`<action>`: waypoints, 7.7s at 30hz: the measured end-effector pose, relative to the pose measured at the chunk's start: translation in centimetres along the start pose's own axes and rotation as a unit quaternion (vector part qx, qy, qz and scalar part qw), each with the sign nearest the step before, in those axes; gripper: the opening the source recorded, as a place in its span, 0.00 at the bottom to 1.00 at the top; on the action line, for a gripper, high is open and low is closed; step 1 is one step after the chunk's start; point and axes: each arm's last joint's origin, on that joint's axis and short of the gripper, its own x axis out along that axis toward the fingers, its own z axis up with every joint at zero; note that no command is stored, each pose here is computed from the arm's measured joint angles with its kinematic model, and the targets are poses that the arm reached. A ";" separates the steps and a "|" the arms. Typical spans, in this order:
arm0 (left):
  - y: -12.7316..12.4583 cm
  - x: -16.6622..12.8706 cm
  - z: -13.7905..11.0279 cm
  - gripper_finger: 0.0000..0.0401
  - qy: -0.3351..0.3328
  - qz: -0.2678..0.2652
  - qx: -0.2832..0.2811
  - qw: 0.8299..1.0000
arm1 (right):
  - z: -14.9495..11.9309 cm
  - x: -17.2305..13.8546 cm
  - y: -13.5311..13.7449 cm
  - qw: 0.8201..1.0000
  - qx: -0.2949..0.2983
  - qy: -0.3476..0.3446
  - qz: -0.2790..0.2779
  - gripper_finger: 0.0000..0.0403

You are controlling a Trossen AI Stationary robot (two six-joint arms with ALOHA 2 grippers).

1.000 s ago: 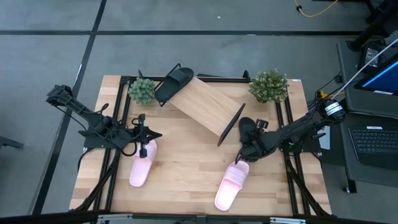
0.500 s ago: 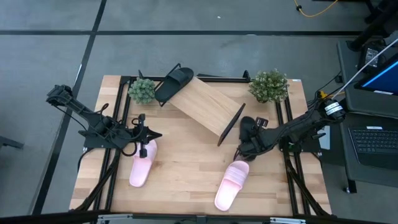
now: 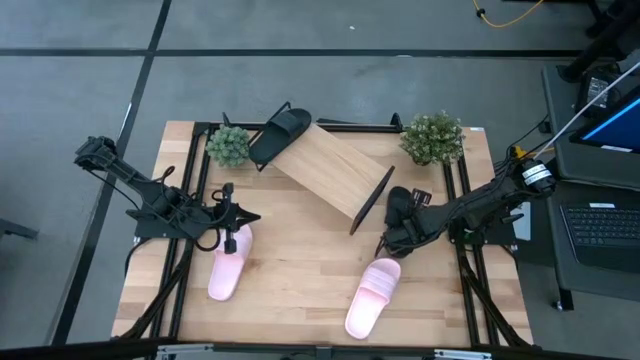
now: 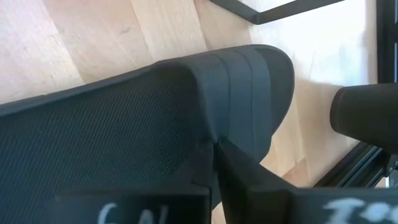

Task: Pick and place slides into the shelf
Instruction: Put the black slide on the shelf

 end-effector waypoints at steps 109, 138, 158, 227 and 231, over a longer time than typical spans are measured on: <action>0.0 0.0 0.0 0.00 -0.001 0.000 -0.002 1.000 | 13.3 -18.2 -8.1 0.971 0.114 -0.203 -0.047 0.01; 0.0 0.0 0.0 0.00 0.000 0.000 0.000 1.000 | 23.8 -12.2 -10.4 0.981 0.105 -0.126 -0.107 0.02; 0.0 0.0 0.0 0.00 0.002 0.001 0.015 1.000 | 26.7 -8.4 -8.6 0.979 0.110 -0.130 -0.110 0.01; 0.0 0.0 -0.1 0.00 0.006 0.001 0.016 1.000 | 28.4 -5.4 -10.2 0.981 0.096 -0.119 -0.119 0.05; 0.0 0.0 -0.1 0.00 0.006 0.001 0.016 1.000 | 28.4 -5.4 -10.1 0.983 0.090 -0.118 -0.108 0.03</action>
